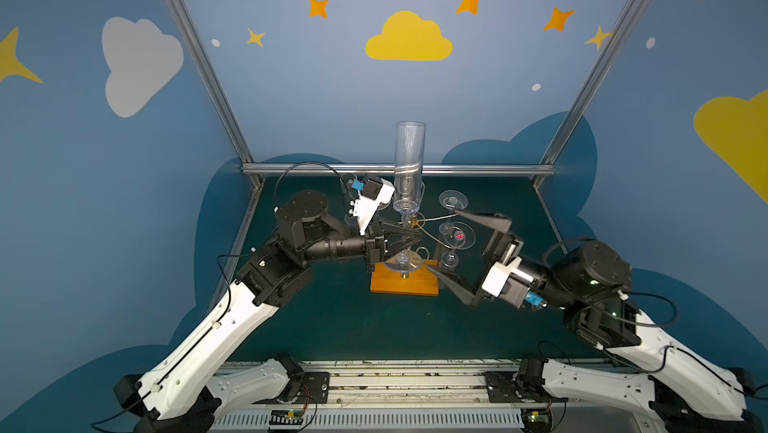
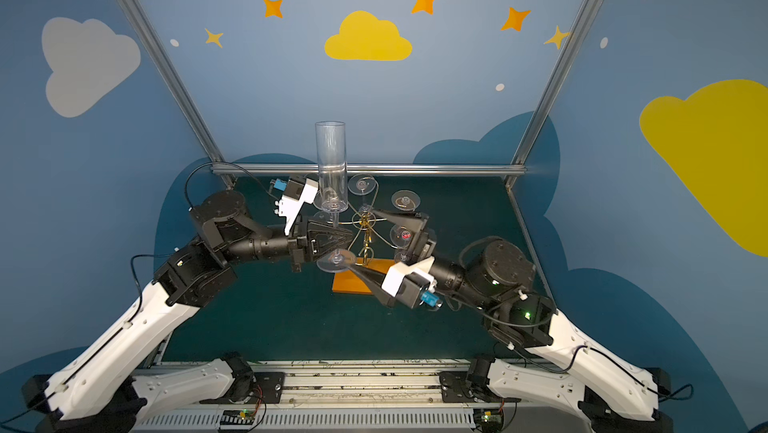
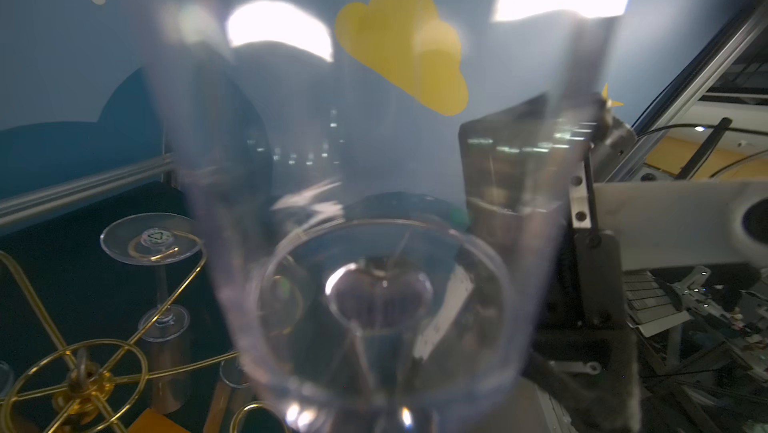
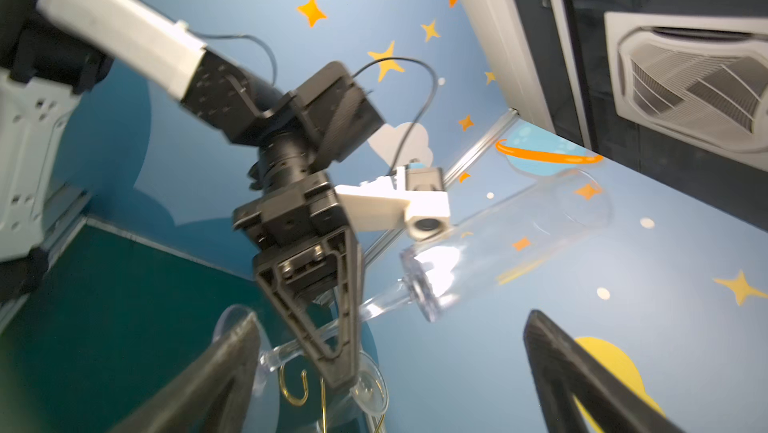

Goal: Take the wine glass off the wine glass rack
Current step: 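Open the right gripper and lift it off the glass while the left gripper holds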

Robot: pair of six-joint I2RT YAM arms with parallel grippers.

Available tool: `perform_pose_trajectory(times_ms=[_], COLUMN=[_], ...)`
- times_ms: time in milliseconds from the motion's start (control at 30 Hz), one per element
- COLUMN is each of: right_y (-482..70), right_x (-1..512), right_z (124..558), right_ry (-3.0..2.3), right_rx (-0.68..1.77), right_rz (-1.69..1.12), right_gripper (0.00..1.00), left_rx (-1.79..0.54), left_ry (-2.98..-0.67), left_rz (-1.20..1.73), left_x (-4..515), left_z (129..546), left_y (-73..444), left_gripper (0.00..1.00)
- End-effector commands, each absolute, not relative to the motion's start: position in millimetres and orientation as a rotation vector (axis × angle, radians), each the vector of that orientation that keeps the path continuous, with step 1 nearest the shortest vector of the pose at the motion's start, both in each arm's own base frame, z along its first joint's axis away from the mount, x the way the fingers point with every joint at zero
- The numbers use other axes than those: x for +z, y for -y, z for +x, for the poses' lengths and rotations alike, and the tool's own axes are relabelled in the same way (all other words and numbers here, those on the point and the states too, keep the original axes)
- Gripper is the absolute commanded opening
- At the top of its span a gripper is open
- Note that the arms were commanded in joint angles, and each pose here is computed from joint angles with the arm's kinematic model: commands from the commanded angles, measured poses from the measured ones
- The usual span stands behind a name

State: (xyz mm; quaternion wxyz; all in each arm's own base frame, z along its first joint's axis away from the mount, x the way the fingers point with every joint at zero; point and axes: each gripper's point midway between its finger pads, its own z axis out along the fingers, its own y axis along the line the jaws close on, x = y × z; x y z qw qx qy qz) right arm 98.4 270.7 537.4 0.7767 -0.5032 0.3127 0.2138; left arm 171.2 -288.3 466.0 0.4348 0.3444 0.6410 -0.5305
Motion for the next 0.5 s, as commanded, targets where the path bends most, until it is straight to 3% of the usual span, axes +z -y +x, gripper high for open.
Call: perform_pose_trajectory(times_ms=[0, 233, 467], right_y=[-240, -236, -261], right_x=[600, 645, 650], right_z=[95, 100, 103], right_ry=[-0.737, -0.875, -0.967], right_rx=[0.706, 0.926, 1.035], right_rz=[-0.819, -0.698, -0.744], right_gripper=[0.98, 0.98, 0.95], left_rx=[-1.157, -0.899, -0.702], left_ry=[-1.503, -1.431, -1.336], left_rz=[0.923, 0.990, 0.952], left_x=[481, 483, 491], left_z=[164, 167, 176], left_y=[275, 268, 260], left_gripper=[0.03, 0.03, 0.03])
